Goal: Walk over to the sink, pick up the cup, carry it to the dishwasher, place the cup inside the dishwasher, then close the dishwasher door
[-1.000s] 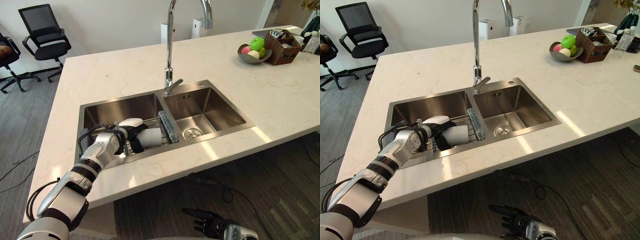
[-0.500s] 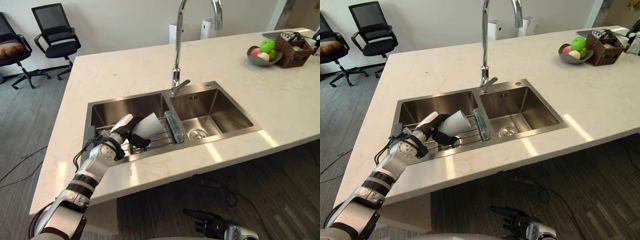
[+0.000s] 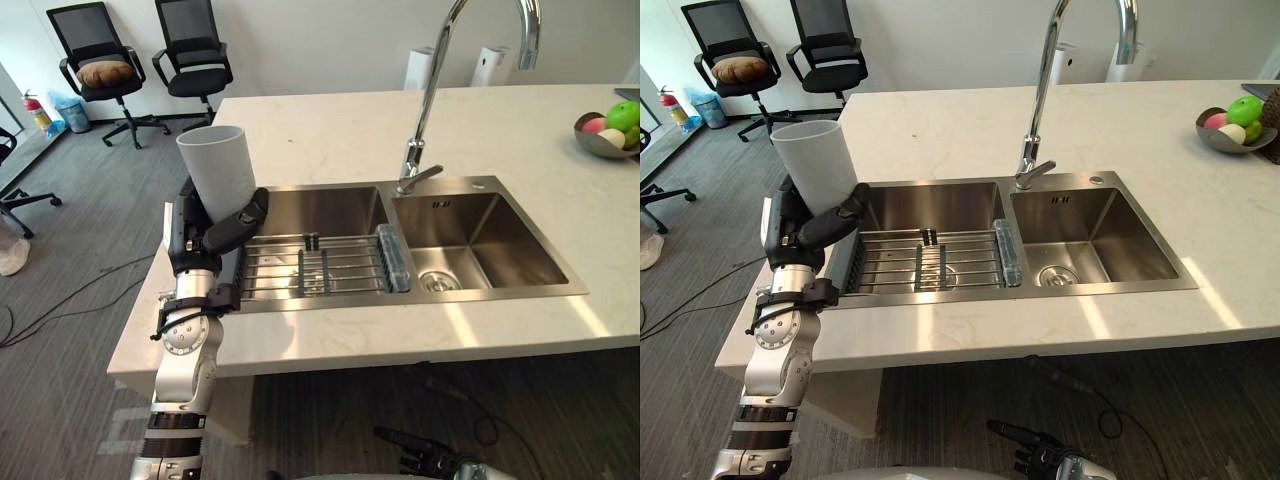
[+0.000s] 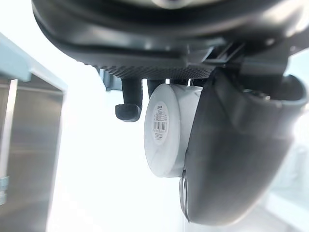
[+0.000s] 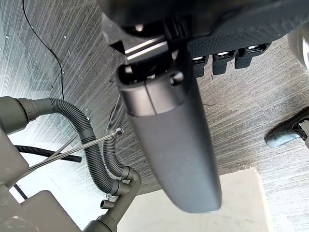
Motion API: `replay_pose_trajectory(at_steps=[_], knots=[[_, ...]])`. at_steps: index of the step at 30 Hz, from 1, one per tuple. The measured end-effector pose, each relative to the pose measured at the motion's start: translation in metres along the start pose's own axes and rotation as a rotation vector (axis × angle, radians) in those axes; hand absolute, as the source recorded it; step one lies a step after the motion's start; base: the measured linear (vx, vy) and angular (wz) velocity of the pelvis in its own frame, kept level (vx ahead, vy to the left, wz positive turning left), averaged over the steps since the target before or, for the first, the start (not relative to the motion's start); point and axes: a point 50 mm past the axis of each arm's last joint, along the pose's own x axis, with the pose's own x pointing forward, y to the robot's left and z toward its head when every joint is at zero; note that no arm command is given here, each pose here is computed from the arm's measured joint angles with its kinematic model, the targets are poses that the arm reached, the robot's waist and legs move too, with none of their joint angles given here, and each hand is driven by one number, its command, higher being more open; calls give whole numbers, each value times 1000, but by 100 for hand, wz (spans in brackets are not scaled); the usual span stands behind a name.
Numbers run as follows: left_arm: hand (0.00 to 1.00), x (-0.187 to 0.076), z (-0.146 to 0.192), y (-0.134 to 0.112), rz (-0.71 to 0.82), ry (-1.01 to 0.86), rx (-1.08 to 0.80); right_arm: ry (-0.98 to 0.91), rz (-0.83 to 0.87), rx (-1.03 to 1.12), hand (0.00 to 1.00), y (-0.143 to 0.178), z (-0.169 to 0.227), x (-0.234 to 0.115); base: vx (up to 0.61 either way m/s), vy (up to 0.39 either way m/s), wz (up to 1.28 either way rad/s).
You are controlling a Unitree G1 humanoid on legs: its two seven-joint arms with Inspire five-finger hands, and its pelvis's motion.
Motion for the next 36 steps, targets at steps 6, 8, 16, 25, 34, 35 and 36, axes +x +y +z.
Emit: replay_pose_trajectory(at_steps=[6,8,16,25,34,35,36], knots=[[0,-17,10,5,38,-40,16,0,-4,-47,100,-1,-3,0,-5,-9,12],[0,-23,12,9,56,-39,20,-1,2,-73,100,-2,-4,0,-11,-24,53],[0,-59,19,51,291,-42,67,-8,-23,-130,100,-8,3,0,-101,-20,59],[0,-34,50,13,150,-291,-67,-55,-121,-52,100,-34,9,-9,-183,1,114],[0,-44,31,-9,55,-182,-114,11,-185,-163,100,-42,-3,-14,-214,128,122],[0,-44,24,-14,45,-153,-125,-24,-206,-174,100,-48,1,-17,-153,249,141],[0,-46,11,-21,27,-93,-137,-73,-230,-152,100,-59,5,-23,-147,230,170]])
